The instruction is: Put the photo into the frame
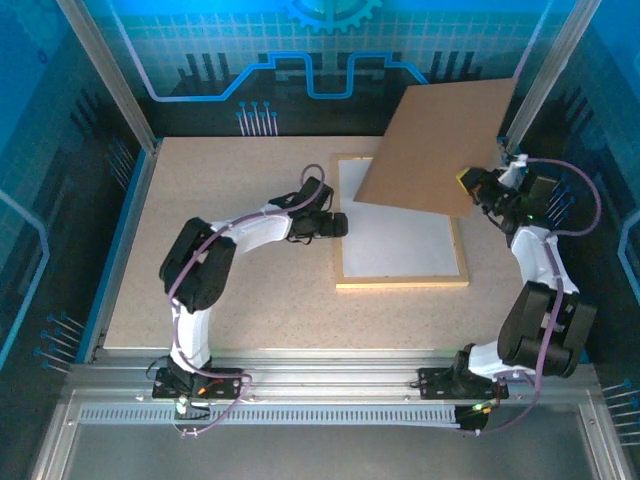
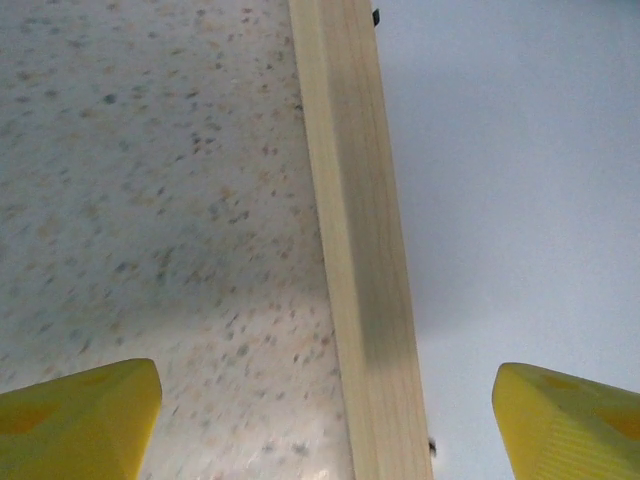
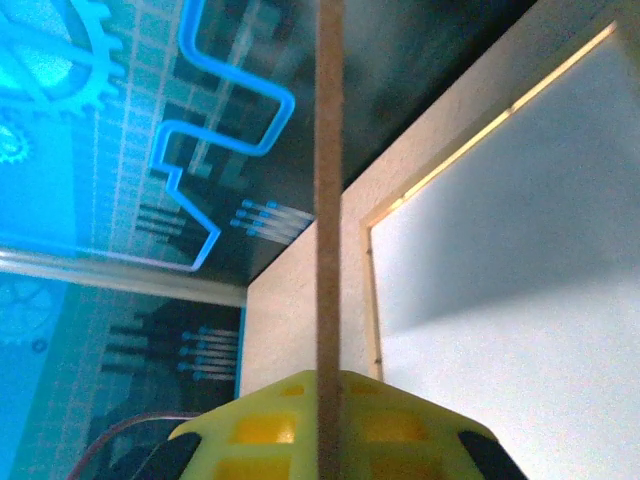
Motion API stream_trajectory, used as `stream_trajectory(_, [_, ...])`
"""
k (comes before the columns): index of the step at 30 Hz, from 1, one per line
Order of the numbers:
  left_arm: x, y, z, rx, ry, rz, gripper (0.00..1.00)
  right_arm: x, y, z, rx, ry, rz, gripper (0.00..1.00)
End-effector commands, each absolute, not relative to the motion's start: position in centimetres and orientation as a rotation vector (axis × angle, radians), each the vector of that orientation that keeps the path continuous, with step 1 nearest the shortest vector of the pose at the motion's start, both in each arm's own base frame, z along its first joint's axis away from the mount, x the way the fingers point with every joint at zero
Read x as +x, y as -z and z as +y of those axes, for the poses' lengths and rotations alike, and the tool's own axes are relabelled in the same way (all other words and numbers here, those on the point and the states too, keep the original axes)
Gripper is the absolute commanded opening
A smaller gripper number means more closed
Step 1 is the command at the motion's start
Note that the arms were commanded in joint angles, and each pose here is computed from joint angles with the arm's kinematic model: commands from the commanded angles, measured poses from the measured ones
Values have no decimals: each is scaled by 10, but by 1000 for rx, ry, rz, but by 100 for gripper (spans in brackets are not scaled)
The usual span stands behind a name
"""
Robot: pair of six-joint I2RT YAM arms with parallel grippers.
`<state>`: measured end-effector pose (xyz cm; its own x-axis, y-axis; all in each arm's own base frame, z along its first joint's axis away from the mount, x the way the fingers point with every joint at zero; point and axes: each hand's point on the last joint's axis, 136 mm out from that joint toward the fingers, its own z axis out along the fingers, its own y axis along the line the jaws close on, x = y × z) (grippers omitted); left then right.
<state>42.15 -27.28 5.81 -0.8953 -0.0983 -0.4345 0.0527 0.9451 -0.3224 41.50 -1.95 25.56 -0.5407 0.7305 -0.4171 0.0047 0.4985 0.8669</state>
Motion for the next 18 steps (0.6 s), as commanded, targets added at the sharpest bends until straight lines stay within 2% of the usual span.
stream_trajectory(1, [428,-52,-276,8,374,2682,86,405,-303,-33,464,-932,1804,0])
stream_trajectory(4, [435,-44,-277,9,317,2692,83,397,-309,-35,457,-892,1799,0])
stream_trajectory(16, [443,-27,-274,-1,246,2705,62,391,-316,-30,433,-901,1786,0])
stream_trajectory(18, [444,-26,-268,-5,216,2702,61,389,-317,-29,429,-898,1786,0])
